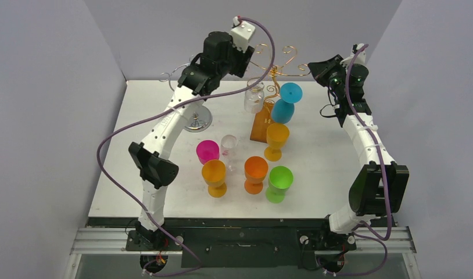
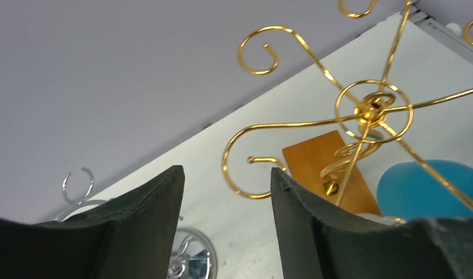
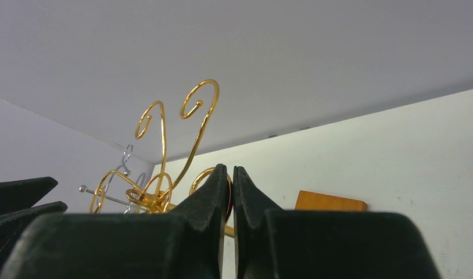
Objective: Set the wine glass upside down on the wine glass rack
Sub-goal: Adjust the wine rack at the center of the board.
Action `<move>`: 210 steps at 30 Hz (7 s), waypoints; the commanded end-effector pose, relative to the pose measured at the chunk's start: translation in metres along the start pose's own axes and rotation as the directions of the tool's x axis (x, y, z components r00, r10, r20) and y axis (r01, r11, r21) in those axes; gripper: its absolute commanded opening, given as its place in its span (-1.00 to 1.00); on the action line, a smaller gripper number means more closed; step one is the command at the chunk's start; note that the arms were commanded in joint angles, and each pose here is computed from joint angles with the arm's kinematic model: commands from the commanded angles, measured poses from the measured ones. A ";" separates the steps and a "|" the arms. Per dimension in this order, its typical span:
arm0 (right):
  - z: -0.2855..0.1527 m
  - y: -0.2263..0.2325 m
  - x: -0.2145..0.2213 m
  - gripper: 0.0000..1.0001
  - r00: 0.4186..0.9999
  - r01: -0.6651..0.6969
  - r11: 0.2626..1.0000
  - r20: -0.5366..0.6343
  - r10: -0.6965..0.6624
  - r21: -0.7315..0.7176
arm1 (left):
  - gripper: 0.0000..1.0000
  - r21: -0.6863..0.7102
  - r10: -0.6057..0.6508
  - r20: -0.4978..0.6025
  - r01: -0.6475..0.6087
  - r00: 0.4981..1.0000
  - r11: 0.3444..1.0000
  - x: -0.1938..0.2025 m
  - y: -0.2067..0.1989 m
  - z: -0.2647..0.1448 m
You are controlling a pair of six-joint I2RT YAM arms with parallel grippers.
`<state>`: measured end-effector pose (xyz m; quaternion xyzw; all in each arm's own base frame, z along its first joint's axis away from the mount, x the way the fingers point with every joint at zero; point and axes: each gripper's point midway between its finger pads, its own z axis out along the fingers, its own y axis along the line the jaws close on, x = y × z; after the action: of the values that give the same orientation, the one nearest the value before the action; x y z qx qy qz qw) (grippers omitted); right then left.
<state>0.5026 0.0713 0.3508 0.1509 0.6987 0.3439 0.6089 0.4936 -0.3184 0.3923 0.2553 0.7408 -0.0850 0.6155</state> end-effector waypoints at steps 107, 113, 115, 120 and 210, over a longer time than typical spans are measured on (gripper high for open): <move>-0.014 0.048 0.065 -1.00 0.983 -0.006 0.991 -0.184 -0.018 -0.132 | -0.59 -0.223 0.803 0.439 -0.817 0.403 0.532 -0.028 0.063 0.026; -0.018 0.049 0.074 -1.00 0.979 0.000 0.993 -0.200 -0.024 -0.121 | -0.13 -0.201 0.783 0.430 -0.798 0.450 0.569 -0.020 0.064 0.024; -0.018 0.049 0.072 -1.00 0.979 0.003 0.993 -0.201 -0.027 -0.114 | 0.03 -0.187 0.774 0.429 -0.792 0.466 0.581 -0.017 0.066 0.021; -0.014 0.045 0.070 -1.00 0.979 0.005 0.996 -0.203 -0.023 -0.090 | 0.42 -0.159 0.763 0.409 -0.784 0.501 0.600 -0.010 0.075 0.011; -0.026 -0.051 -0.014 -0.27 0.994 -0.103 0.975 -0.014 0.107 0.198 | 0.63 0.195 -0.122 0.165 0.089 0.979 0.977 -0.063 -0.005 -0.055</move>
<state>0.4905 -0.0012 0.3137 0.2670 0.7246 0.2960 0.5622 0.4606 -0.3146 0.4484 0.2636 0.7018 -0.1866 0.6350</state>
